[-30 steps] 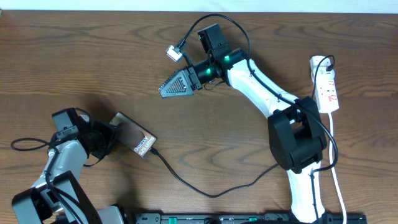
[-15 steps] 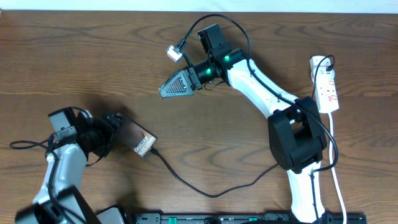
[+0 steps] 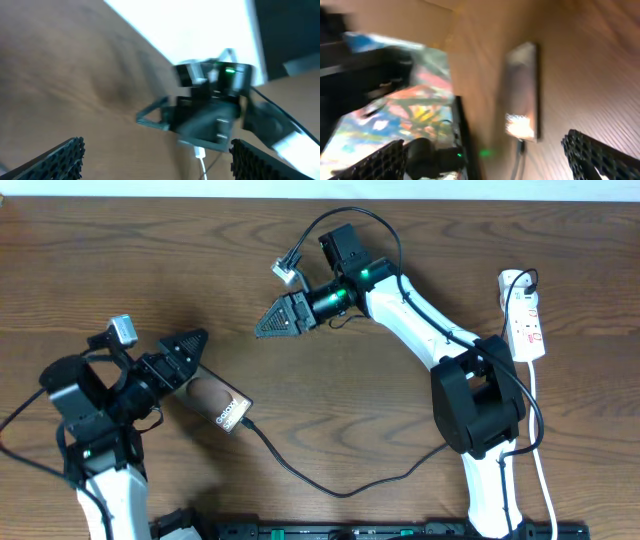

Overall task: Plug charger to phone and switch on socket
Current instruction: 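Open the left gripper, lift away, and move the right arm toward the power strip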

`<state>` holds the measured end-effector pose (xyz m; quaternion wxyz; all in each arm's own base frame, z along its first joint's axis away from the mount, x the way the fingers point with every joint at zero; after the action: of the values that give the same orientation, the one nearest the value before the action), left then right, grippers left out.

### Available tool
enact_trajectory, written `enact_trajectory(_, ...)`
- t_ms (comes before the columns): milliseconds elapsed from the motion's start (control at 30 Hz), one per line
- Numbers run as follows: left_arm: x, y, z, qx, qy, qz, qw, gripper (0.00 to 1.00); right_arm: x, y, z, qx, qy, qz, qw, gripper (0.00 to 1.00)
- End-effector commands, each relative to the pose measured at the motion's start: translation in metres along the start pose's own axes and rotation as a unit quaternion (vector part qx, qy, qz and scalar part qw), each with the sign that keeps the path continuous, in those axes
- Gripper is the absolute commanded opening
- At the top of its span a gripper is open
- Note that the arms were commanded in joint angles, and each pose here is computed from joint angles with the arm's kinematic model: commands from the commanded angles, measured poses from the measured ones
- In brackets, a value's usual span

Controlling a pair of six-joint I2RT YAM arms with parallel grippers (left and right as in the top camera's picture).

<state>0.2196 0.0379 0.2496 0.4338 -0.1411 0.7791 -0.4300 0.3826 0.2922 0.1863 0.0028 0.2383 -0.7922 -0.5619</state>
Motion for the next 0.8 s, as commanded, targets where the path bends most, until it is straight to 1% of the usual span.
enact_trajectory(0, -0.001, -0.014, -0.006, 0.037, 0.000, 0.013, 0.999, 0.91, -0.011, 0.006, -0.025, 0.117, -0.041, 0.015, 0.992, 0.99)
enact_trajectory(100, -0.008, -0.019, -0.006, 0.041, -0.010, 0.008, 0.999, 0.91, -0.013, 0.016, -0.051, 0.223, -0.060, 0.031, 0.973, 0.99)
enact_trajectory(233, -0.028, -0.029, 0.000, 0.049, -0.007, 0.015, 0.999, 0.92, -0.019, 0.053, -0.101, 0.358, -0.107, 0.034, 0.927, 0.99)
enact_trajectory(333, -0.042, -0.037, 0.009, 0.049, -0.002, 0.019, 0.999, 0.92, -0.021, 0.080, -0.132, 0.397, -0.143, 0.026, 0.906, 0.99)
enact_trajectory(467, -0.056, -0.044, 0.027, 0.021, 0.001, 0.020, 1.000, 0.92, -0.017, 0.117, -0.185, 0.433, -0.204, 0.021, 0.878, 0.99)
enact_trajectory(533, -0.059, -0.049, 0.038, -0.004, 0.009, 0.023, 1.000, 0.92, -0.011, 0.131, -0.215, 0.452, -0.238, 0.025, 0.859, 0.99)
enact_trajectory(633, -0.059, -0.055, 0.054, -0.072, 0.026, 0.039, 0.996, 0.92, 0.002, 0.140, -0.260, 0.483, -0.282, 0.045, 0.828, 0.99)
enact_trajectory(700, -0.057, -0.060, 0.063, -0.127, 0.039, 0.057, 0.990, 0.92, 0.012, 0.139, -0.290, 0.500, -0.309, 0.065, 0.806, 0.99)
enact_trajectory(767, -0.054, -0.067, 0.072, -0.186, 0.049, 0.081, 0.978, 0.92, 0.024, 0.132, -0.320, 0.511, -0.330, 0.094, 0.788, 0.99)
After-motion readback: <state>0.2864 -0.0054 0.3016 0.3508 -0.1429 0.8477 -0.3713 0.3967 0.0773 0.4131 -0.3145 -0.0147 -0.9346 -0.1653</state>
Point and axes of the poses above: each gripper's point midway between its finger pads, its own z axis out along the fingers, its own y axis along the line the jaws close on, x = y × z, the point moved 10 cm from there along -z, back along the fingers, and after that the axes turned 4 degrees about z, right-handed, at the moved point
